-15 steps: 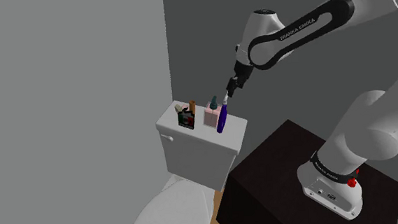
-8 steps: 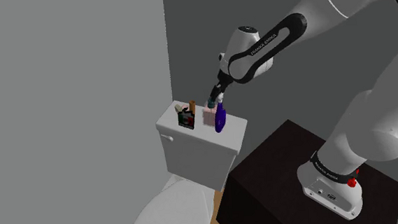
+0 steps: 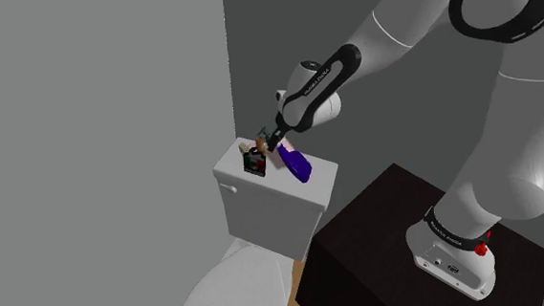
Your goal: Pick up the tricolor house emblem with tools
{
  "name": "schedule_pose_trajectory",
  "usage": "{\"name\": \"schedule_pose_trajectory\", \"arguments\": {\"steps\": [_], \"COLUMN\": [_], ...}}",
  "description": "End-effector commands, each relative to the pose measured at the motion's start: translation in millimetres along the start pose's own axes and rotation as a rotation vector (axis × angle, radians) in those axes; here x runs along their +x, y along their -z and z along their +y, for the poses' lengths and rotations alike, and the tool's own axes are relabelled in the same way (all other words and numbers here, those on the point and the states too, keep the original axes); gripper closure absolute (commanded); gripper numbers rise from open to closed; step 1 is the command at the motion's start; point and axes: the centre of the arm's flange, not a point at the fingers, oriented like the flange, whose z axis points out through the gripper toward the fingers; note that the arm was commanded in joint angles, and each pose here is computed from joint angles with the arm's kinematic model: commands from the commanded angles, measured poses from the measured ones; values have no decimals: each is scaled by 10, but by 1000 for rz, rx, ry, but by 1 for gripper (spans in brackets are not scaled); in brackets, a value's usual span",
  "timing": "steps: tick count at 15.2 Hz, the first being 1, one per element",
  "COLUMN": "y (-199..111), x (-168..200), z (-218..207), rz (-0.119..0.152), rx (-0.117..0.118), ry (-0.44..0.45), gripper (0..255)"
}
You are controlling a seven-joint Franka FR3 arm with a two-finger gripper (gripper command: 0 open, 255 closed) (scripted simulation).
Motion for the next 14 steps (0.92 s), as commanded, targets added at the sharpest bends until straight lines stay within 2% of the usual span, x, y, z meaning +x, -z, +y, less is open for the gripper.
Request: {"name": "schedule_pose_trajectory", "arguments": {"steps": [1,5,12,14], "y": [-235,-560,-942,-941], "x": [111,320,200,200], "z": [-88,-199,-200,-200], "rz": [9,43,43,43], "rx": [14,27,27,27], "ry": [33,86,86,86], "gripper": [0,0,0,0]}}
